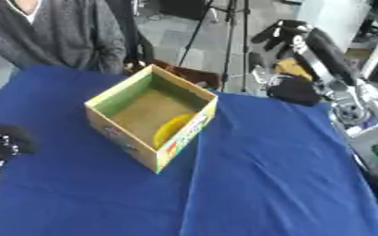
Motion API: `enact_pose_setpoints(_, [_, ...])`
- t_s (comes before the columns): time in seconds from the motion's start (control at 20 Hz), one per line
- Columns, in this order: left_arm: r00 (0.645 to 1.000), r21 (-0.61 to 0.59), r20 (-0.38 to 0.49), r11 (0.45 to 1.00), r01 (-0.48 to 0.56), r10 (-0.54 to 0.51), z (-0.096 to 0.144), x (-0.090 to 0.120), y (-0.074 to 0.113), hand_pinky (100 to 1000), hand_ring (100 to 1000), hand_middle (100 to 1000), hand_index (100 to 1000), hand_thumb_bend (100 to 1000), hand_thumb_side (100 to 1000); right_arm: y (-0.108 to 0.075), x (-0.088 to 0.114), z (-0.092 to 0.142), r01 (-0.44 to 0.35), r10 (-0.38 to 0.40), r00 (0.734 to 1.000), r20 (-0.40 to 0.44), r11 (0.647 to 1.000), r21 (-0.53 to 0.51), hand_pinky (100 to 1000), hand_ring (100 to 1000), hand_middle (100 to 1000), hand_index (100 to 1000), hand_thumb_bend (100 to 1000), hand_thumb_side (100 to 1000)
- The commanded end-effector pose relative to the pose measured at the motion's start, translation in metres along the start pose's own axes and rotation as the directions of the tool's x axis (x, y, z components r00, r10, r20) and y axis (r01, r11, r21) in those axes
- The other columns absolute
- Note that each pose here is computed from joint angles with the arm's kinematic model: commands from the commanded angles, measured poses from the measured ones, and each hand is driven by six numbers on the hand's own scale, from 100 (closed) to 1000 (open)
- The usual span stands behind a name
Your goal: Pick up objects on the table and place them in the box.
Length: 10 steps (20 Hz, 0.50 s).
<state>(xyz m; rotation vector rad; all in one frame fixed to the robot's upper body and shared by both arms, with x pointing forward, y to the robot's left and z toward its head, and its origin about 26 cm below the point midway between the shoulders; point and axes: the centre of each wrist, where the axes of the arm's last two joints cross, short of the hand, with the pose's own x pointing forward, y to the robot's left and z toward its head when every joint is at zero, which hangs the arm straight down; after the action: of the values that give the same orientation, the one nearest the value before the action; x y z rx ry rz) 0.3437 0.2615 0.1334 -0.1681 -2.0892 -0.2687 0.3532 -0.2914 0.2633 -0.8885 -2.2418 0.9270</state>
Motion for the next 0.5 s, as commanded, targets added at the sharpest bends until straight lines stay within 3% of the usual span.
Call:
enact_pose_setpoints(0.05, [0.999,0.056,0.001,0.997,0.052,-0.052,0.003,0.004,0.017,629,664,578,671,365,959,-0.003,0.015,0.008,0.078,-0.079,0.997,-0.01,0.993,-0.094,527,647,672,748,100,740])
enact_pose_setpoints(0.25, [0.997,0.121,-0.023,0.989,0.082,-0.08,0.013,0.0,0.029,628,666,578,670,365,965,0.022,0.023,0.031,0.215,-0.231,0.967,-0.103,0.965,-0.152,518,638,656,744,100,794])
enact_pose_setpoints(0.5, [0.994,0.184,-0.049,0.977,0.108,-0.1,0.024,-0.004,0.04,628,670,578,670,362,968,0.055,0.036,0.061,0.371,-0.419,0.885,-0.204,0.898,-0.236,511,629,648,748,100,836])
